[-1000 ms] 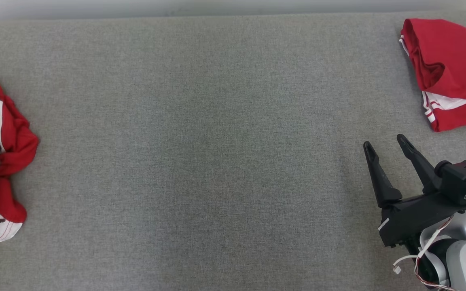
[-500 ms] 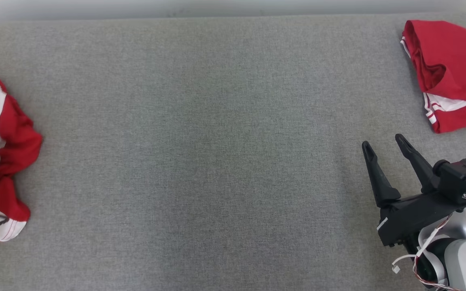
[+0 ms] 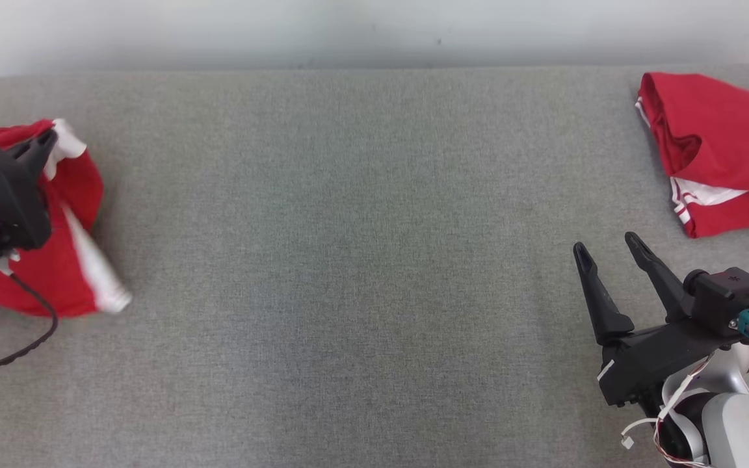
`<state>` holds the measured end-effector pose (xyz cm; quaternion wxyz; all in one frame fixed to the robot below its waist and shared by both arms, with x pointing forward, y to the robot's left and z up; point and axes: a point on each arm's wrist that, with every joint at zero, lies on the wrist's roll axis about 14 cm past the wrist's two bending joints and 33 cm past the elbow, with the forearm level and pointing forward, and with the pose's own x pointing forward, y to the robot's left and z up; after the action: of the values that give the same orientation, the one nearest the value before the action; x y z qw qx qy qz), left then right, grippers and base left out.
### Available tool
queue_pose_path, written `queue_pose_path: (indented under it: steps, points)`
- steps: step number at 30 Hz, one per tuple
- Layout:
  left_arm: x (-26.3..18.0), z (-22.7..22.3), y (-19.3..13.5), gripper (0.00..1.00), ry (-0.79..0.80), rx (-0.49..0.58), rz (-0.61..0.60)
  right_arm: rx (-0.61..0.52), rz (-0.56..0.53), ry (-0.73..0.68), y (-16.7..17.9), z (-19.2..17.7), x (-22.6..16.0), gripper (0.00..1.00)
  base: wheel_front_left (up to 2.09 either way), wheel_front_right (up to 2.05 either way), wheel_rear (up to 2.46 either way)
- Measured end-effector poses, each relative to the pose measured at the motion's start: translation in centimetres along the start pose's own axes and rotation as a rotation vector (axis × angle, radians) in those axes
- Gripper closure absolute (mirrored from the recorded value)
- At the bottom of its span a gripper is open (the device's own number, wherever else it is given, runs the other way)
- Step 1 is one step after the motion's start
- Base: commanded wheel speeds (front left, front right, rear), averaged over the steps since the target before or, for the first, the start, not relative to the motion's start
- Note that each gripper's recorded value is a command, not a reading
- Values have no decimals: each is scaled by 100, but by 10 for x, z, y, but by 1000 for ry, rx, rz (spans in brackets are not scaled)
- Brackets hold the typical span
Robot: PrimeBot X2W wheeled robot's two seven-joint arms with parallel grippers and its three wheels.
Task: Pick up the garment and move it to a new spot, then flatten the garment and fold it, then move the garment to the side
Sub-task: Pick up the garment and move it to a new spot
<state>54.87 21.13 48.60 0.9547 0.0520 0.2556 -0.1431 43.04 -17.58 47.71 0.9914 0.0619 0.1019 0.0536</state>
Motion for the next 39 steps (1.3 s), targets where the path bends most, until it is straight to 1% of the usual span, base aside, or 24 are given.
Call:
queue_pose_path:
  steps: [4,9,14,16,22,25,32,35,39]
  points:
    - [-8,23,-21,100,-70,63,-60,11,-1,-21,1,5,-5,0,0,0,0]
    - [-13,50,-64,100,-151,117,-172,24,-16,-43,-3,10,-12,0,0,0,0]
    - [-17,64,-116,100,-213,171,-305,39,-46,-62,-12,12,-21,0,0,0,0]
    - [-19,68,-140,100,-237,177,-366,43,-57,-66,-15,12,-25,0,0,0,0]
    - [-29,64,-206,100,-269,219,-531,59,-98,-84,-27,13,-35,0,0,0,0]
    - [-39,60,-243,100,-287,228,-625,64,-112,-83,-30,12,-40,0,0,0,0]
    - [-67,55,-312,100,-337,236,-805,73,-127,-93,-34,11,-46,0,0,0,0]
    - [-80,49,-336,100,-344,225,-869,75,-131,-94,-35,11,-46,0,0,0,0]
    - [-96,33,-358,100,-326,215,-933,80,-133,-92,-35,10,-47,0,0,0,0]
